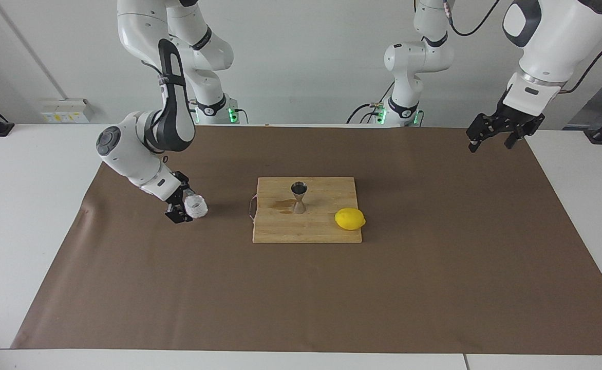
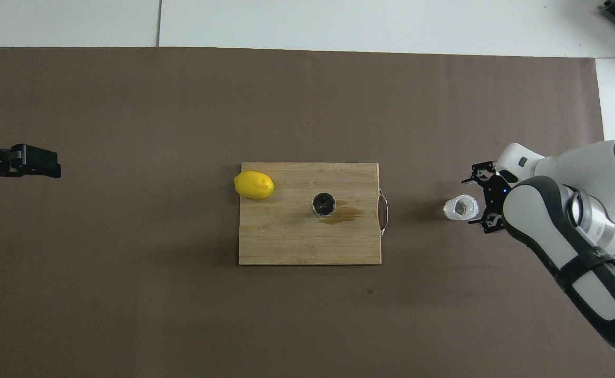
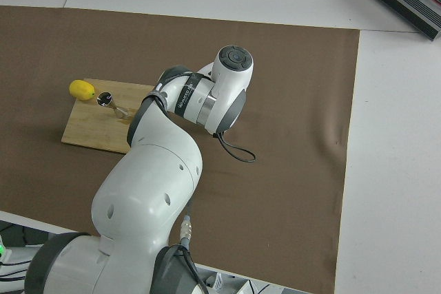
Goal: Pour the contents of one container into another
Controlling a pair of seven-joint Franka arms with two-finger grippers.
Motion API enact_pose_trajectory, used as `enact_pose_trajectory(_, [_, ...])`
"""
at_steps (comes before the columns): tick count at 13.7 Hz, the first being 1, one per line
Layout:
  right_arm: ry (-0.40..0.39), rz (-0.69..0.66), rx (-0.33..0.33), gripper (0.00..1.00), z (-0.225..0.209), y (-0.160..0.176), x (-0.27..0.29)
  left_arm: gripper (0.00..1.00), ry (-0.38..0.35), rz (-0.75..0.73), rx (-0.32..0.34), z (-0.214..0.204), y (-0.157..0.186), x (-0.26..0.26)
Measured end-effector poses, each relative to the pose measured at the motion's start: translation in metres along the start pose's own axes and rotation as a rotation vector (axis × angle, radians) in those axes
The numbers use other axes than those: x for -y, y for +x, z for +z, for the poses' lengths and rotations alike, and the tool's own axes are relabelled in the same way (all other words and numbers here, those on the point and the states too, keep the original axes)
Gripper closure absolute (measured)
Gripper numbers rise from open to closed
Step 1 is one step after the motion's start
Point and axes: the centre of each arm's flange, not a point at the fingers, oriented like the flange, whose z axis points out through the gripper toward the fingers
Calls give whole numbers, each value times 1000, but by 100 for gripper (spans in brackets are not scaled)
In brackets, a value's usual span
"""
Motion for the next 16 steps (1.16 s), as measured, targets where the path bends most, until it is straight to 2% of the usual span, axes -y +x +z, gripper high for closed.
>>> enact_pose_trajectory(3, [-62, 87, 6, 0, -36, 9, 2, 0, 0, 0, 0, 0, 0, 0])
enact_pose_trajectory(7, [-95, 278, 6, 0, -78, 21, -3, 0, 0, 0, 0, 0, 0, 0])
enact_pose_trajectory(10, [-155, 459, 50, 0, -121, 33, -11, 0, 0, 0, 0, 0, 0, 0])
enact_pose_trajectory(13, [-220, 644, 105, 0, -161, 60, -20, 0, 0, 0, 0, 0, 0, 0])
enact_pose_trajectory(16, [-299, 909, 149, 0, -186, 88, -27, 0, 0, 0, 0, 0, 0, 0])
